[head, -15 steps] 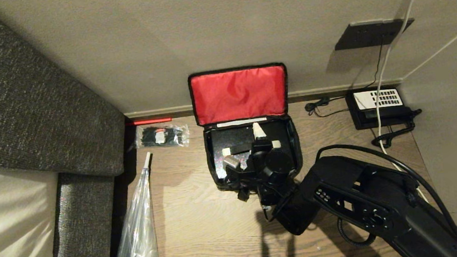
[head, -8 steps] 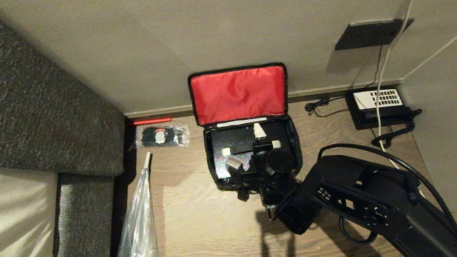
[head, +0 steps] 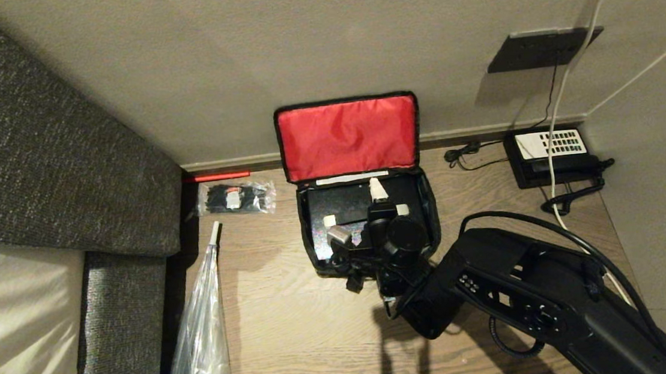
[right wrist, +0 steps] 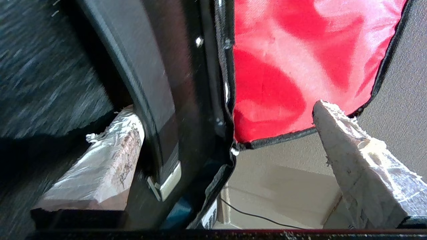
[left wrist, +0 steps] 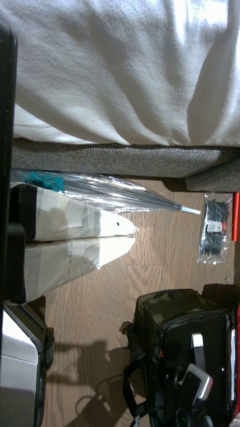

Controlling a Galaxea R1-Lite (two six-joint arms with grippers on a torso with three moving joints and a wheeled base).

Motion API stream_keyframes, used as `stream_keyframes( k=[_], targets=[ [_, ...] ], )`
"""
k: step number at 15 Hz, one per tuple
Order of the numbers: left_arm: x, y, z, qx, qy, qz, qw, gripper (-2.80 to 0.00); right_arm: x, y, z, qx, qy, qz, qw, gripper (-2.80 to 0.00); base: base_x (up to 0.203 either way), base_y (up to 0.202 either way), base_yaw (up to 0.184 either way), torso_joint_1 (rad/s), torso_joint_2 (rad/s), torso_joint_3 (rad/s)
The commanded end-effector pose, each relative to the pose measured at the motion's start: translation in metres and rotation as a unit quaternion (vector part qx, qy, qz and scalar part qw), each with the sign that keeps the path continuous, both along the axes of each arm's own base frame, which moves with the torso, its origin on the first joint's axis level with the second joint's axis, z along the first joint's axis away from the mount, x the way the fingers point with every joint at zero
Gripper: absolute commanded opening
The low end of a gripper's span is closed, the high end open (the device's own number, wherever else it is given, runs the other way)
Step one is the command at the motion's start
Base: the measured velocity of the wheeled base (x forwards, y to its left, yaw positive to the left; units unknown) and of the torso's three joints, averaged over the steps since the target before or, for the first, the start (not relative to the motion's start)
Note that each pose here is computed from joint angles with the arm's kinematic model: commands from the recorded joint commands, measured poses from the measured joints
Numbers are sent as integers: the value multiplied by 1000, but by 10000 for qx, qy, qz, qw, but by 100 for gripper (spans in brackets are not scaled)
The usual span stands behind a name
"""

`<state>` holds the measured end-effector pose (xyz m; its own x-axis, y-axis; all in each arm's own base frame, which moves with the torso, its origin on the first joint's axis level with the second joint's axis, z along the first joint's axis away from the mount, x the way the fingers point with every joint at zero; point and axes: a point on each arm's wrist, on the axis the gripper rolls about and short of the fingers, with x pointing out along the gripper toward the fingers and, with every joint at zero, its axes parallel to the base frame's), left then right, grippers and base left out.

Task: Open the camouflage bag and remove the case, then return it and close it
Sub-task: Grip the handle

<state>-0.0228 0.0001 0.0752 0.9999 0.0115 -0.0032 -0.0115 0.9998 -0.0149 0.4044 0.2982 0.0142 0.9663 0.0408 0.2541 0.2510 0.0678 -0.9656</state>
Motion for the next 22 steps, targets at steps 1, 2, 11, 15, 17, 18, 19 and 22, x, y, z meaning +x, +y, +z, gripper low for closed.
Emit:
stream_keyframes(
  k=[1,2,11,15,17,18,19,22],
  targets=[
    [0,0,-1,-2,7,4,10000,-280,6,3,9,138,-202,-29,9997,0,0,0,0,0,0,0],
    [0,0,-1,-2,7,4,10000,-280,9,2,12,207,-284,-51,9994,0,0,0,0,0,0,0],
    [0,0,-1,-2,7,4,10000,-280,31,-8,13,245,-485,-162,9984,0,0,0,0,0,0,0],
    [0,0,-1,-2,7,4,10000,-280,30,-8,11,199,-401,-157,9989,0,0,0,0,0,0,0],
    [0,0,-1,-2,7,4,10000,-280,30,-8,11,224,-430,-148,9987,0,0,0,0,0,0,0],
    [0,0,-1,-2,7,4,10000,-280,30,-8,11,226,-412,-143,9988,0,0,0,0,0,0,0],
    [0,0,-1,-2,7,4,10000,-280,30,-8,10,219,-397,-150,9989,0,0,0,0,0,0,0],
    [0,0,-1,-2,7,4,10000,-280,30,-8,10,219,-371,-152,9990,0,0,0,0,0,0,0]
  ],
)
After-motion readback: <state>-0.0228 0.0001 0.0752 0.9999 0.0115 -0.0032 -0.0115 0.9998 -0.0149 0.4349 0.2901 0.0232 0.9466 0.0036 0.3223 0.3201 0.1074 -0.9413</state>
